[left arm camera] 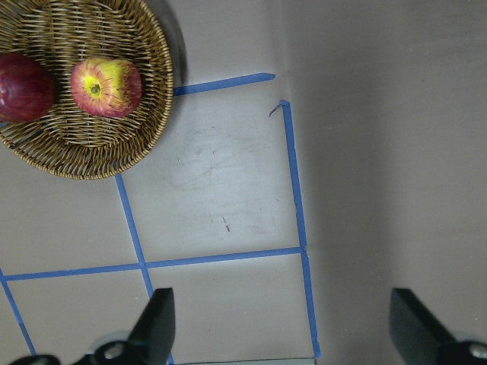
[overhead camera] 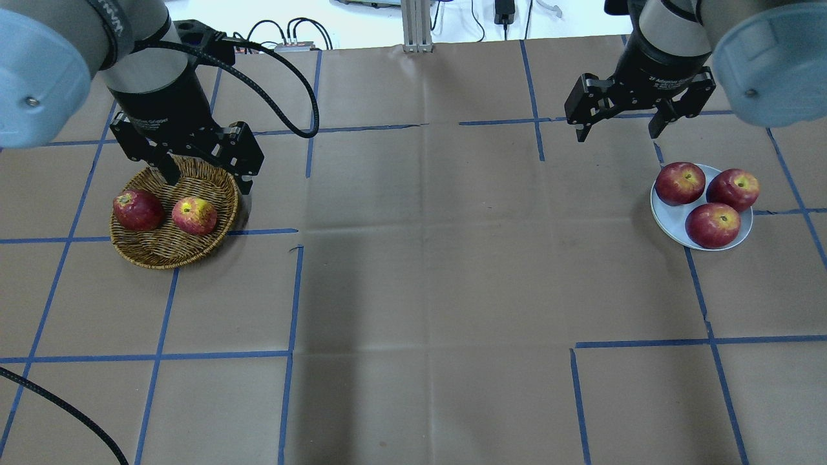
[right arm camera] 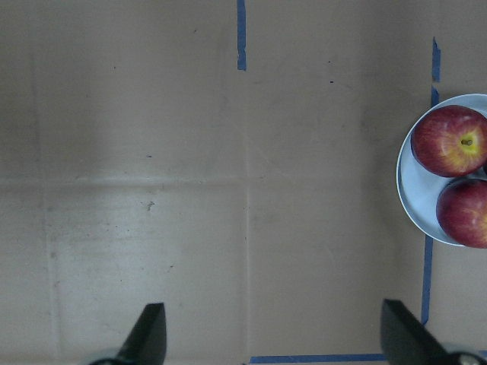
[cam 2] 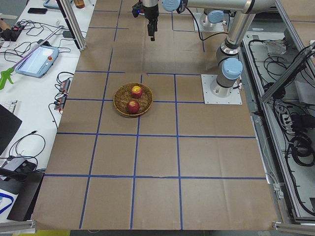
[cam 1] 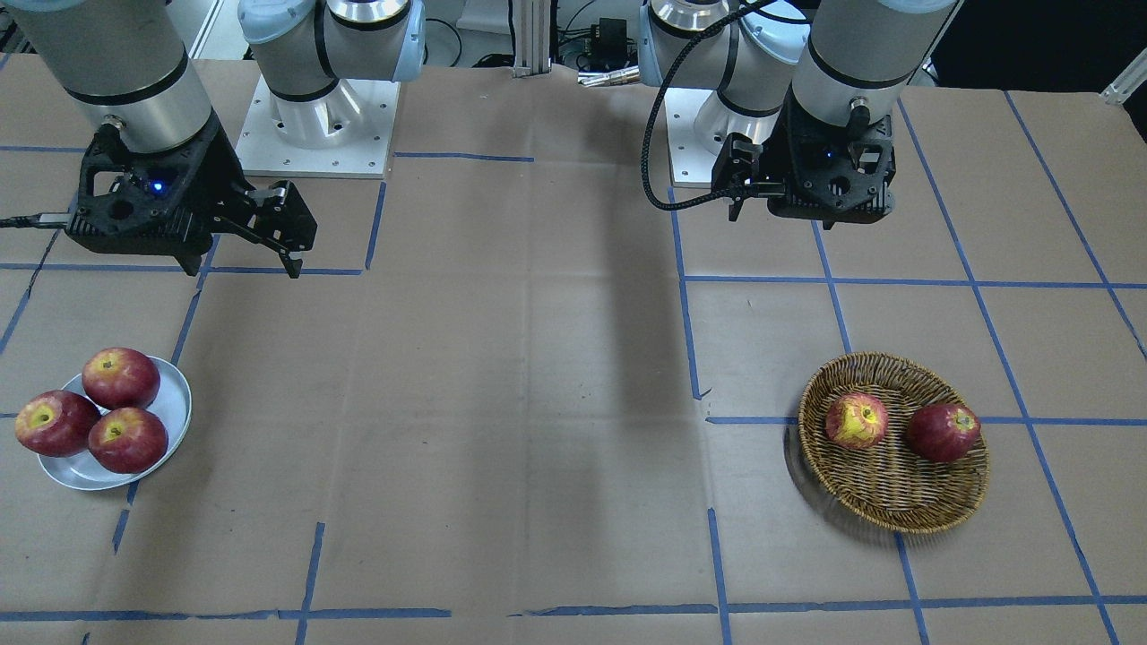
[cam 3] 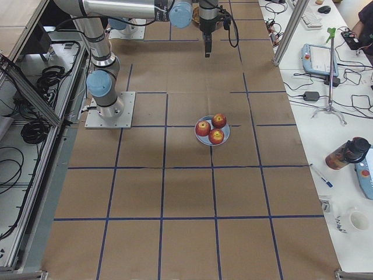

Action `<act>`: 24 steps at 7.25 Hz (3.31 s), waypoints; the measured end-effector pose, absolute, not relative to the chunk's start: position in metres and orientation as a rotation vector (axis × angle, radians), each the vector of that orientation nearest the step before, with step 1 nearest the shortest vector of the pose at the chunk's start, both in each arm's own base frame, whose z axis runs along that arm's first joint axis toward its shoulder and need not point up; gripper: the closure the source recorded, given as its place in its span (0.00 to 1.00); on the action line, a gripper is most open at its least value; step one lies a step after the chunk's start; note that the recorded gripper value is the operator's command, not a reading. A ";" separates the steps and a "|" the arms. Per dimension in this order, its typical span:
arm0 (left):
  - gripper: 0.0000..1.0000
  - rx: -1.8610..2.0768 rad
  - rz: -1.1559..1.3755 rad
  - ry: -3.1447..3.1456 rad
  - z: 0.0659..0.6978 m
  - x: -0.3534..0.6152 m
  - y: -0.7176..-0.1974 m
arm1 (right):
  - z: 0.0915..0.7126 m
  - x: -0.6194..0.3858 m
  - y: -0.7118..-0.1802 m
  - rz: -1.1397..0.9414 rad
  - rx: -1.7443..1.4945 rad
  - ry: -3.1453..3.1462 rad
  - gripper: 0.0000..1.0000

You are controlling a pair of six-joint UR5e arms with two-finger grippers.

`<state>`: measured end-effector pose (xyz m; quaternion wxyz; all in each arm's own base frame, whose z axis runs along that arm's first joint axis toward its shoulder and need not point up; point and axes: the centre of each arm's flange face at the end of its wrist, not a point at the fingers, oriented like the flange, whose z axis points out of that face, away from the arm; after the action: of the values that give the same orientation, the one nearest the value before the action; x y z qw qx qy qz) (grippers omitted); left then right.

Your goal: Transfer apple from basket to plate

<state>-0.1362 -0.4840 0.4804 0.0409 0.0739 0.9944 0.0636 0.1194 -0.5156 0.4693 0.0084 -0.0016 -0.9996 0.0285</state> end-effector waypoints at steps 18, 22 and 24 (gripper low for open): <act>0.01 0.225 0.112 3.054 0.443 -0.088 -0.524 | 0.468 0.119 -0.516 0.087 -0.005 -3.124 0.00; 0.01 0.479 0.086 3.093 0.352 -0.012 -0.583 | 0.469 0.119 -0.516 0.088 -0.005 -3.124 0.00; 0.01 0.417 0.013 3.145 0.296 0.037 -0.596 | 0.469 0.119 -0.516 0.088 -0.005 -3.124 0.00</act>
<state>0.0374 -0.5955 0.2958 -0.0154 0.1313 0.9912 0.0040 0.1194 -0.5158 0.4688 0.0084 -0.0016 -0.9996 0.0281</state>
